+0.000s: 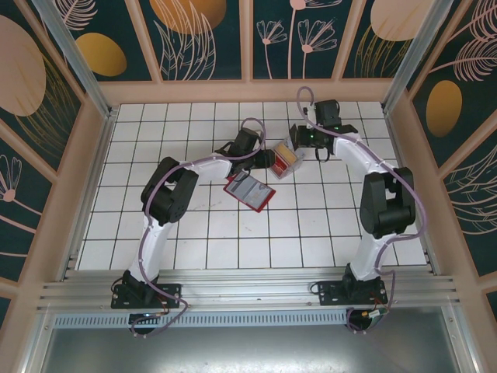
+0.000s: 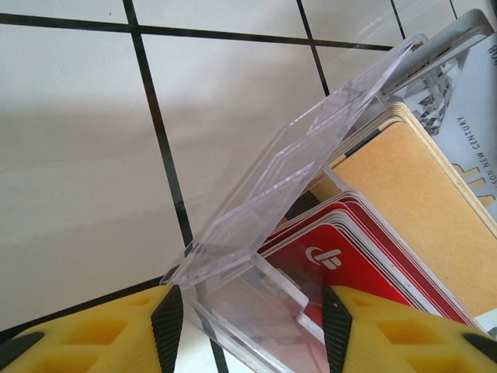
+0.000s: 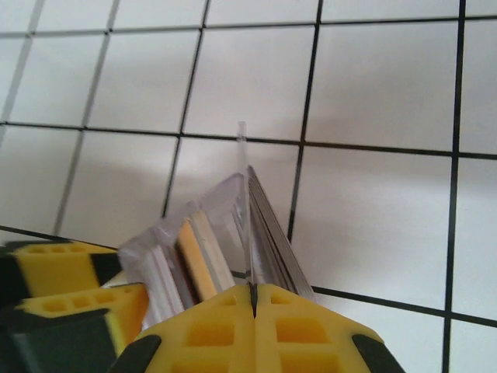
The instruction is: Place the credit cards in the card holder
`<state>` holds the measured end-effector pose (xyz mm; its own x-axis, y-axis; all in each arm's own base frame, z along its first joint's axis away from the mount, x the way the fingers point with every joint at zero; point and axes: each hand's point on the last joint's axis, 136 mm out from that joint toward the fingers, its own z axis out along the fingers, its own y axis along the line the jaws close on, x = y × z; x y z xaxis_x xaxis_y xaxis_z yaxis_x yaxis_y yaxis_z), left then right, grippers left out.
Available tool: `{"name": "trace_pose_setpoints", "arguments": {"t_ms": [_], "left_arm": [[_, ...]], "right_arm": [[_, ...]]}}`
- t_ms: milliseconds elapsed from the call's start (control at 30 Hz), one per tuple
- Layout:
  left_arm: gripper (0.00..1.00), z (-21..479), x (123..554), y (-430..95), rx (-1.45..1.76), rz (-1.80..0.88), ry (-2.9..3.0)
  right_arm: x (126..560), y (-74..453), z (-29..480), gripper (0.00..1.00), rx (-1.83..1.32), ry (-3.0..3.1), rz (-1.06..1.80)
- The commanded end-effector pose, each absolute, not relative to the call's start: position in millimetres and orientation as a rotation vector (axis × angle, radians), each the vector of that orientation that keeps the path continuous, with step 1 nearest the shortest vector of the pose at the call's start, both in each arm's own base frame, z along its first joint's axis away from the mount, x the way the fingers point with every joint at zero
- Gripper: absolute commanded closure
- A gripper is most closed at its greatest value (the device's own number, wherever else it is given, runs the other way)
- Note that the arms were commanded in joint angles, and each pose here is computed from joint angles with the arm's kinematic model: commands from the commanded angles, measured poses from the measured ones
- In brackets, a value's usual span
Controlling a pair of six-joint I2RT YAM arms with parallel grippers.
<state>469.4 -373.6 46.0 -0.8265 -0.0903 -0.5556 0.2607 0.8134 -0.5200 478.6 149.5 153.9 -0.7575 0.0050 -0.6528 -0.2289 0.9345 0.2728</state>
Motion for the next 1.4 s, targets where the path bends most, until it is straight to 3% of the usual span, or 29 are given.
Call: {"name": "trace_pose_setpoints", "arguments": {"t_ms": [0,300,500,933,1267,1367], "left_arm": [[0.47,39,457,-360,0.118,-0.761,2.489],[0.44,90,460,-360,0.125,-0.787,2.404],[0.44,116,464,-326,0.094,-0.72,2.366],[0.5,32,430,-267,0.124,-0.506,2.583],[0.71,2,372,-227,0.05,-0.432,2.681],[0.72,2,361,-223,0.025,-0.464,2.685]], "right_arm": [[472,156,175,0.98,-0.145,2.338,0.588],[443,175,205,0.98,-0.135,2.234,0.951],[403,187,201,0.99,-0.089,2.238,1.117],[314,249,98,0.99,-0.068,2.53,1.162],[317,250,50,0.99,0.047,2.627,1.103],[320,255,47,0.99,0.048,2.624,1.139]]}}
